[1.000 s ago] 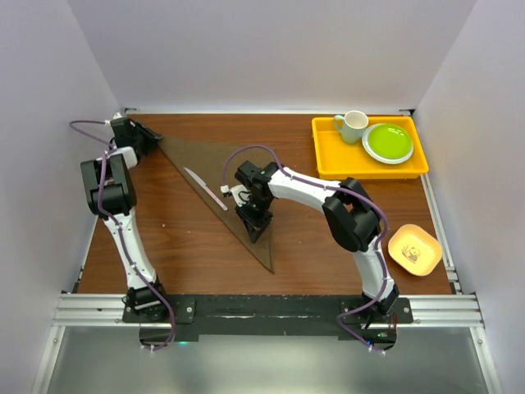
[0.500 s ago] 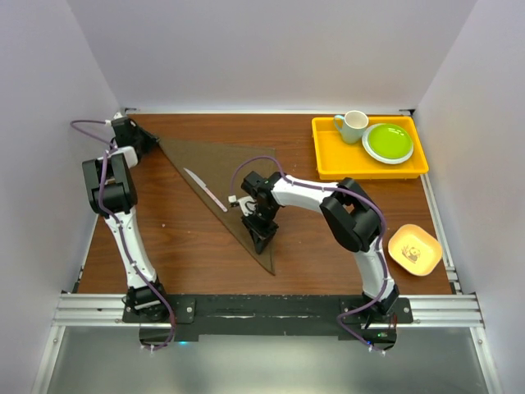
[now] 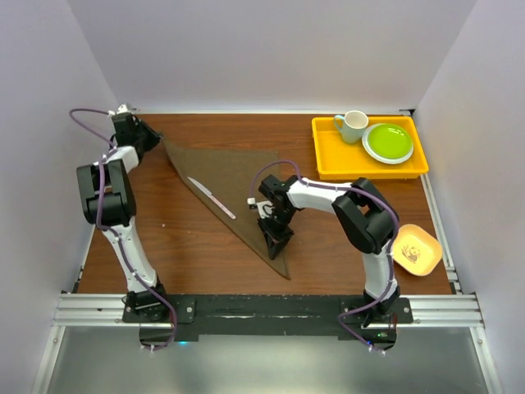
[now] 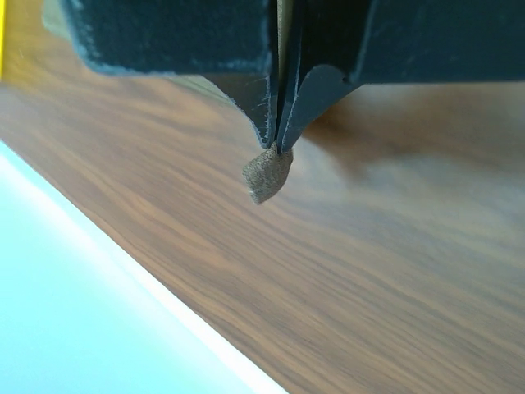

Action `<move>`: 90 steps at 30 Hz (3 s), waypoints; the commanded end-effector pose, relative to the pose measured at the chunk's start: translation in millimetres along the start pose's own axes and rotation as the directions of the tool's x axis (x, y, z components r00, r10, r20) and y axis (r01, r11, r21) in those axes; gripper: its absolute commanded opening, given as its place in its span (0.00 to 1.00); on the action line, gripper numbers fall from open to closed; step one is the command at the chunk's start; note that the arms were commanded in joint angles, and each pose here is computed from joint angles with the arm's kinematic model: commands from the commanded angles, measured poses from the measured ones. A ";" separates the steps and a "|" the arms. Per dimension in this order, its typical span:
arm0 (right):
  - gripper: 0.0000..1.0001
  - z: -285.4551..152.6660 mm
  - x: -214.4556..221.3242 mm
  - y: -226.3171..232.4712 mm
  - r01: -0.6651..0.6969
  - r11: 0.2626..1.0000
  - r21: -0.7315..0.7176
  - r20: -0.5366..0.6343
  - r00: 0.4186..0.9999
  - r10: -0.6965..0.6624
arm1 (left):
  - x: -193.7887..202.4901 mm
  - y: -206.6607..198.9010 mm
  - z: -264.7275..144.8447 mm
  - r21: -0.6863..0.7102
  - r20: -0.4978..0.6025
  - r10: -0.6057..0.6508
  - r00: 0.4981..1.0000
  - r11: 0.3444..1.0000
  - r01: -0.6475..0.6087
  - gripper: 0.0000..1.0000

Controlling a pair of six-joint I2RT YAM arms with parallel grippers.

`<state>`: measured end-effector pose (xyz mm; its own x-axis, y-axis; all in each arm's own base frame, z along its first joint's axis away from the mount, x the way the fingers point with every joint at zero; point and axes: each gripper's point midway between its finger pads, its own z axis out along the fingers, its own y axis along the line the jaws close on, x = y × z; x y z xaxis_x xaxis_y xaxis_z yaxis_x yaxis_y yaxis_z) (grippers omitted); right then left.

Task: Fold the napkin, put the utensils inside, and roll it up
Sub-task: Fold the napkin

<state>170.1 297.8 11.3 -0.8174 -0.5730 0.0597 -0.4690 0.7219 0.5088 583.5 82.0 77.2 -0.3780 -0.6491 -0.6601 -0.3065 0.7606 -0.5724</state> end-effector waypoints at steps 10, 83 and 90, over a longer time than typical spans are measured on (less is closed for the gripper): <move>0.00 -58.4 15.2 -70.2 -0.154 0.943 0.295 0.087 0.987 0.134 | 46.0 -55.3 -116.9 0.102 -0.027 0.215 0.976 0.972 -0.211 0.01; 0.07 -117.0 -44.1 12.6 -0.089 0.995 -0.035 0.319 0.943 0.096 | 187.5 -150.6 -227.0 0.452 -0.286 0.362 0.887 0.867 -0.209 0.41; 0.42 -96.6 -112.0 37.7 -0.099 0.958 -0.271 0.320 0.929 0.186 | 190.8 -129.7 -185.2 0.385 -0.391 0.295 0.872 0.913 -0.136 0.27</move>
<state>248.3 305.7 99.9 -0.9361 -0.3293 -0.1240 -0.3382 0.7445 0.5757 378.0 -136.1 117.9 -0.7396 -0.3053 -0.5998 0.1299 0.8096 -0.5724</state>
